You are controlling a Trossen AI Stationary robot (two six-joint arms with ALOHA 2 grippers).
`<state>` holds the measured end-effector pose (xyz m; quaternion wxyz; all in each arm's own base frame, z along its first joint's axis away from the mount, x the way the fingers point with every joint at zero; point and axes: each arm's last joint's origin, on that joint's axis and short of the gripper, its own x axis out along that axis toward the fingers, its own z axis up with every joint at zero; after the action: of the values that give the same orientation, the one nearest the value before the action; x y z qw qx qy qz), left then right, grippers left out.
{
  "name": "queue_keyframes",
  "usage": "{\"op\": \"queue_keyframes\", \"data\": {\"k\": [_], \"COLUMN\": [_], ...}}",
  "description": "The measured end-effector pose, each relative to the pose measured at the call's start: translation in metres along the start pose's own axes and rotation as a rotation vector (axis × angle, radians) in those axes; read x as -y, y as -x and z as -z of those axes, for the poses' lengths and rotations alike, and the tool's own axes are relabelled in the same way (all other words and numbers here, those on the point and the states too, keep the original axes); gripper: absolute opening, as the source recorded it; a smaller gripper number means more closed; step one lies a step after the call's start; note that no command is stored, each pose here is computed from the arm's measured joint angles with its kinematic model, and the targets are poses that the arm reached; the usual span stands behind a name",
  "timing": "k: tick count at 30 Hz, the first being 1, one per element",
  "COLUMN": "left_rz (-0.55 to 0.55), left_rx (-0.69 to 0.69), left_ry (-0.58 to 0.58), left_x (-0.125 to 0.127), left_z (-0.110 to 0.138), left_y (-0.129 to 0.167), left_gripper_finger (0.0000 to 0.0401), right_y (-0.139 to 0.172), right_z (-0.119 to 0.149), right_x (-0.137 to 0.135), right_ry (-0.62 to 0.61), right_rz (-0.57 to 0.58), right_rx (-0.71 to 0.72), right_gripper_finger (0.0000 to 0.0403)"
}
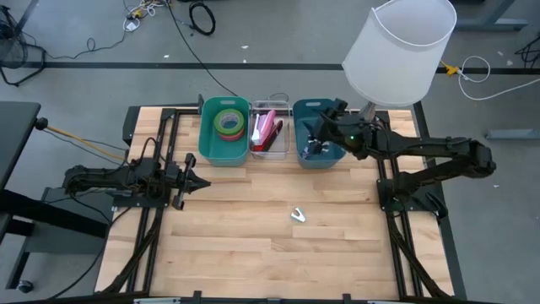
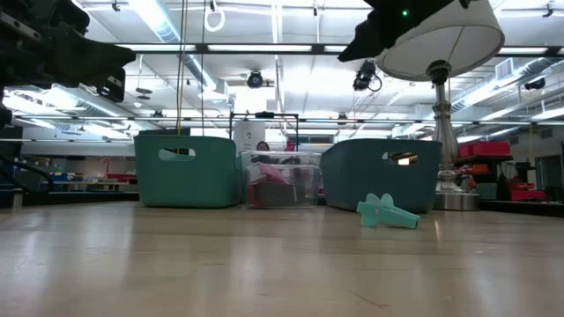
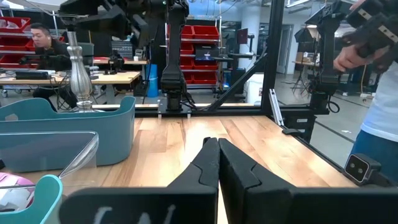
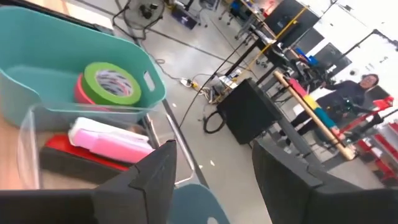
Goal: Pick and place Stapler, Stapler remover, tape
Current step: Put the light green staple remover into the blue bin
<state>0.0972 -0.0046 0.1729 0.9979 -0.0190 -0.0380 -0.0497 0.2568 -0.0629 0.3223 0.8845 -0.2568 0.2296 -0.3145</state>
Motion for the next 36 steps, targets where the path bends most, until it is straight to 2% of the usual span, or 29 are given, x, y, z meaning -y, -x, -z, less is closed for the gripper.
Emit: {"op": "queue_keyframes", "data": {"k": [9,13,22,26,29,32,36], "left_rz": [0.000,0.000,0.000,0.000,0.000,0.000,0.000], "left_rx": [0.000,0.000,0.000,0.000,0.000,0.000,0.000], "left_ry": [0.000,0.000,0.000,0.000,0.000,0.000,0.000], "left_x": [0.000,0.000,0.000,0.000,0.000,0.000,0.000], "left_z": [0.000,0.000,0.000,0.000,0.000,0.000,0.000], "left_y": [0.000,0.000,0.000,0.000,0.000,0.000,0.000], "left_gripper_finger": [0.0003,0.0003,0.0003,0.0003,0.0003,0.0003,0.0003], "right_y": [0.011,0.016,0.026,0.031,0.036,0.039,0.041], "right_z": [-0.004,-0.006,-0.008,-0.005,-0.003,-0.001,0.000], "right_x": [-0.018,-0.027,-0.044,-0.052,-0.057,-0.061,-0.066], "right_ry": [-0.124,-0.176,-0.234,-0.246,-0.268,-0.309,-0.346], "right_rz": [-0.084,-0.156,-0.447,-0.629,-0.715,-0.732,-0.696], "right_rx": [0.000,0.007,0.036,0.022,-0.014,-0.061,-0.120], "right_gripper_finger": [0.0222,0.0233,0.0249,0.0249,0.0249,0.0249,0.0250]}}
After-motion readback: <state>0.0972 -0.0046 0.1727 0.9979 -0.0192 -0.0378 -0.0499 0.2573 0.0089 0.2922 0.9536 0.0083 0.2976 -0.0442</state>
